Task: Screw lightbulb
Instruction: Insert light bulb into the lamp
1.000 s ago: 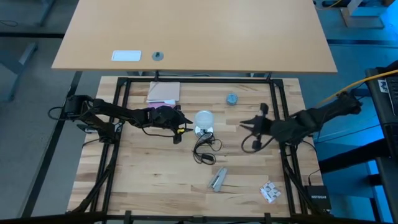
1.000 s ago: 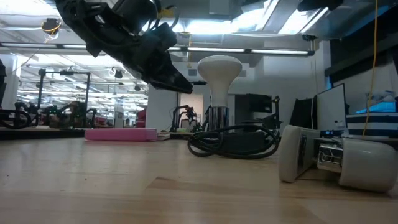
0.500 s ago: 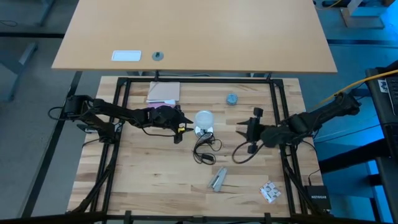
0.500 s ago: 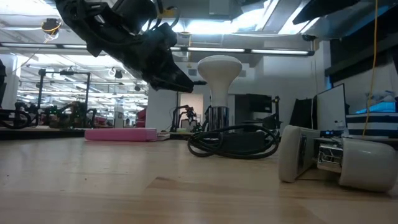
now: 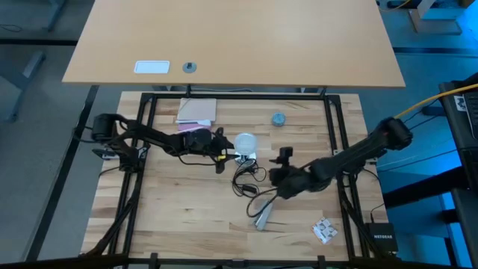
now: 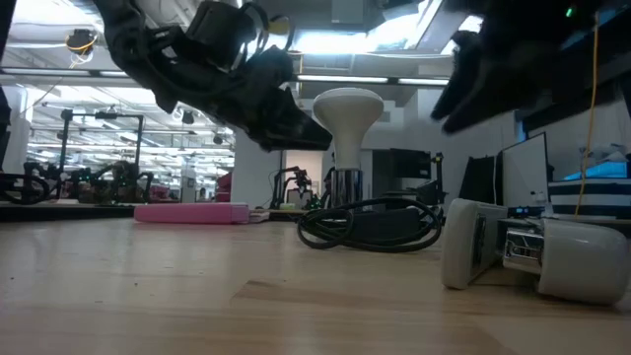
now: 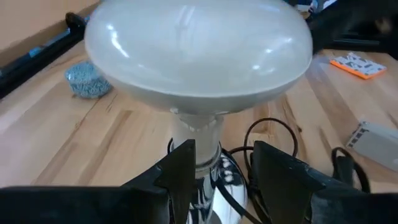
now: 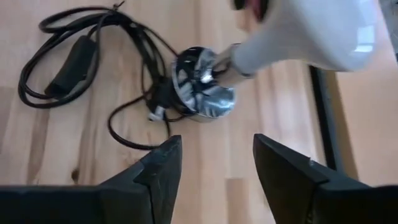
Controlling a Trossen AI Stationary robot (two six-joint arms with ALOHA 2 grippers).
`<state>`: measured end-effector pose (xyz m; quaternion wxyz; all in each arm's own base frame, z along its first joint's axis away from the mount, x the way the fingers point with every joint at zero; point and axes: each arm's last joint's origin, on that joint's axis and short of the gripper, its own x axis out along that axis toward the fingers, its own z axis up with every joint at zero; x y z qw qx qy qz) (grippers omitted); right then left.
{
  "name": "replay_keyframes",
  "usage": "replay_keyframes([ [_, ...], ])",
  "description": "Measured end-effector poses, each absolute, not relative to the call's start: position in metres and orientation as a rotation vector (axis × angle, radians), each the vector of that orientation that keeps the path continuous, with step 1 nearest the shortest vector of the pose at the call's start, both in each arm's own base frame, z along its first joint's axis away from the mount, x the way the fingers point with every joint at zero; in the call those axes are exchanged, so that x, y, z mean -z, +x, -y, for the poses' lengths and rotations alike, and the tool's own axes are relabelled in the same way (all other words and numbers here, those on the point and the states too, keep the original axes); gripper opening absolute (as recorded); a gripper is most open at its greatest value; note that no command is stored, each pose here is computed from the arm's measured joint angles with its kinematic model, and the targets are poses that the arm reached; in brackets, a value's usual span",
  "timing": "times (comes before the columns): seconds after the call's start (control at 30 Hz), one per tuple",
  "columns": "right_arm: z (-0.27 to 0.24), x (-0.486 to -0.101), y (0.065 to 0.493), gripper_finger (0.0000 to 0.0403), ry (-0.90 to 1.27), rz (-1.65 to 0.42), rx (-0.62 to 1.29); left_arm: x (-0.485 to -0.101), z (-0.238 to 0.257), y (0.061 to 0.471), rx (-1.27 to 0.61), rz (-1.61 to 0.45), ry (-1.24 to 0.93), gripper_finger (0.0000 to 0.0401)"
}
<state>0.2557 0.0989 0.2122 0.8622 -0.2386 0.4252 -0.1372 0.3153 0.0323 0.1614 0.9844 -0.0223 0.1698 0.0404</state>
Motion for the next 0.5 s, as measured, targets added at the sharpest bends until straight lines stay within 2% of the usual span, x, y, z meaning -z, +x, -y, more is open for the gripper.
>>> replay_keyframes([
  [0.27,-0.113,-0.162,0.285,0.0189,-0.518,-0.919,0.287,-0.151,-0.033,0.319,-0.080,-0.347,-0.035,0.0153],
  [0.5,-0.115,-0.140,0.295,0.0189,-0.503,-0.933,0.273,-0.149,-0.035,0.320,-0.133,-0.350,-0.007,0.0153],
])
